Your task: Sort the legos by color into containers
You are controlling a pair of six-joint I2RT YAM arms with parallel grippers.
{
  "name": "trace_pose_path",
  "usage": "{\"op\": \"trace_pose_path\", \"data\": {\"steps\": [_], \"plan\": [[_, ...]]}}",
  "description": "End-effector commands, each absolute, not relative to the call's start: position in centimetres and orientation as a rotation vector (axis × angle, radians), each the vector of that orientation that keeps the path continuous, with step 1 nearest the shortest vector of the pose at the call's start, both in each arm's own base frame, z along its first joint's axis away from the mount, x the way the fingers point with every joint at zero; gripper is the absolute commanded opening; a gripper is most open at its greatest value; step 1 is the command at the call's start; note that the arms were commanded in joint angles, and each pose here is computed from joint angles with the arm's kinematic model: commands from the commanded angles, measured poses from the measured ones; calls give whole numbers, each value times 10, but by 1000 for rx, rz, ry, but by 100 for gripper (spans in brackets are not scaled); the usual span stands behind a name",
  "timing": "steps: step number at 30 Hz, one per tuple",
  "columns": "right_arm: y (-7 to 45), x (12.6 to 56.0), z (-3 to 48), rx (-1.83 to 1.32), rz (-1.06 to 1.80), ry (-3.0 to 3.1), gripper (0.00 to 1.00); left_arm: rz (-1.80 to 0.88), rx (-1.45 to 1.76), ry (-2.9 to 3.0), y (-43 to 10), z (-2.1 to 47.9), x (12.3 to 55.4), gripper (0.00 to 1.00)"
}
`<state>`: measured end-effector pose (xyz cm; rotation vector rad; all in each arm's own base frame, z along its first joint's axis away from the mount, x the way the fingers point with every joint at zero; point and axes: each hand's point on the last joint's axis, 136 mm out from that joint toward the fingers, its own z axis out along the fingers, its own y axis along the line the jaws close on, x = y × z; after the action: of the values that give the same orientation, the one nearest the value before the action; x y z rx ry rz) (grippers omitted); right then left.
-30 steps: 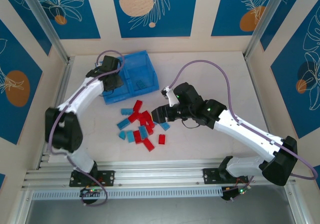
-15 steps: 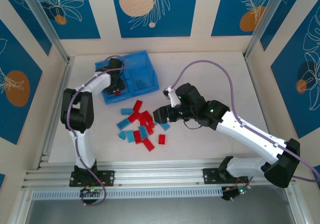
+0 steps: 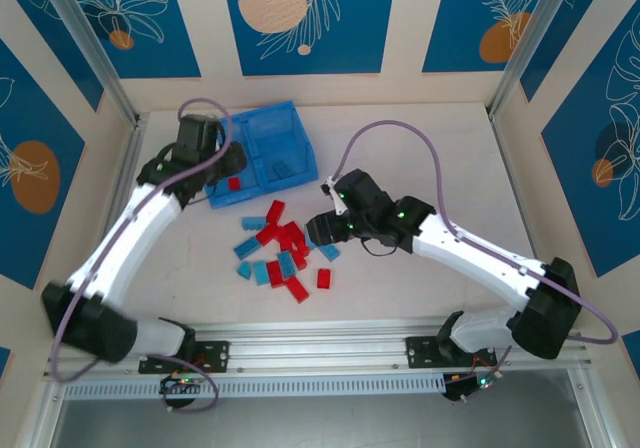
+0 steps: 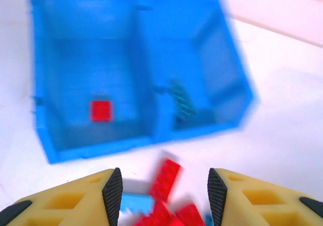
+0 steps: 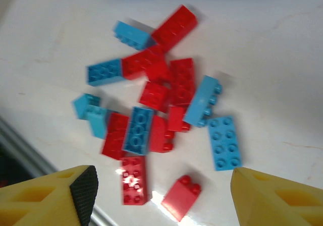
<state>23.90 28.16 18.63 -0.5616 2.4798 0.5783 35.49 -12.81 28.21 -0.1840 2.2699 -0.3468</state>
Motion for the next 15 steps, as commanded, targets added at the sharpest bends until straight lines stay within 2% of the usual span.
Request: {"op": "trace_pose_path", "data": {"steps": [1, 3, 8, 12, 15], "plan": [[270, 247, 151, -664, 367, 2532, 73, -356, 206, 2291, -152, 276, 299, 50], [274, 251, 132, -707, 314, 2560, 73, -432, 366, 2271, -161, 271, 268, 50], [277, 269, 86, -737, 155, 2644, 71, -550, 641, 2214, -164, 245, 208, 62], [279, 277, 57, -729, 80, 2700, 70, -537, 654, 2194, -153, 230, 191, 76], [286, 276, 40, -747, 102, 2734, 63, -516, 634, 2194, -148, 223, 191, 83]]}}
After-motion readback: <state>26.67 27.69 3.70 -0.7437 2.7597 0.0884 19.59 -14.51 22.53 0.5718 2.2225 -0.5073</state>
